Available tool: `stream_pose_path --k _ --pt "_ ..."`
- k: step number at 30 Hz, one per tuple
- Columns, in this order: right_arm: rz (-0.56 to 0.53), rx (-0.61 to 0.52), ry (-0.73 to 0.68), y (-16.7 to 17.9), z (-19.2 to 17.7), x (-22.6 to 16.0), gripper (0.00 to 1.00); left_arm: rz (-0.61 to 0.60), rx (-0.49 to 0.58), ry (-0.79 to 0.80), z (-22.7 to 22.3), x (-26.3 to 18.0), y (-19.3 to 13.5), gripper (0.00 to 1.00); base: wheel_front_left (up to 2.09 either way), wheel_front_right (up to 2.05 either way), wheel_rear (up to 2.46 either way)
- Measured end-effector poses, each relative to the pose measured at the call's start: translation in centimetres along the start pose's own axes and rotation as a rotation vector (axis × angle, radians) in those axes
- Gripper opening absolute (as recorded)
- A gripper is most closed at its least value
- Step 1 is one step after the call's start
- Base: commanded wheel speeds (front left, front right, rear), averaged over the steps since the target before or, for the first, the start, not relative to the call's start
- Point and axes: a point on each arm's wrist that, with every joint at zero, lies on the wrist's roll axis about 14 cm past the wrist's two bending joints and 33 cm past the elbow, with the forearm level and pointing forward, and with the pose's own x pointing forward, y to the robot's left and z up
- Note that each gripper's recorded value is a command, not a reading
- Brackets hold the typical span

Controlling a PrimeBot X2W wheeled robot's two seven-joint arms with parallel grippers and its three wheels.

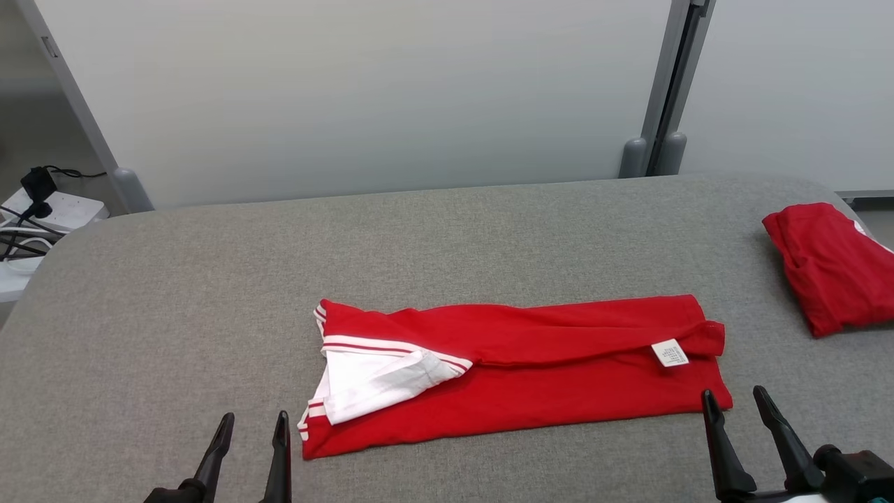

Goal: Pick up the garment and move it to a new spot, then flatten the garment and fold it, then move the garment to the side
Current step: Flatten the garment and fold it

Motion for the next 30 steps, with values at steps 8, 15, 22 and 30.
stream_pose_path --k 8,15,22,30 --pt "-0.019 0.021 0.055 -0.5 -1.7 -0.2 1.0 -0.013 0.0 0.018 -0.5 0.0 -0.4 1.0 0.0 0.0 0.0" --pt "-0.121 0.062 0.108 -3.8 -3.4 1.9 1.0 -0.02 0.015 0.05 -1.5 0.2 -0.6 1.0 0.0 0.0 0.0" --pt "-0.207 0.104 0.169 -6.4 -5.1 4.5 1.0 -0.003 0.021 0.08 -2.3 0.2 0.0 1.0 0.0 0.0 0.0" --pt "-0.308 0.189 0.286 -8.7 -8.1 8.0 1.0 -0.01 0.03 0.089 -2.7 1.7 -0.1 1.0 0.0 0.0 0.0"
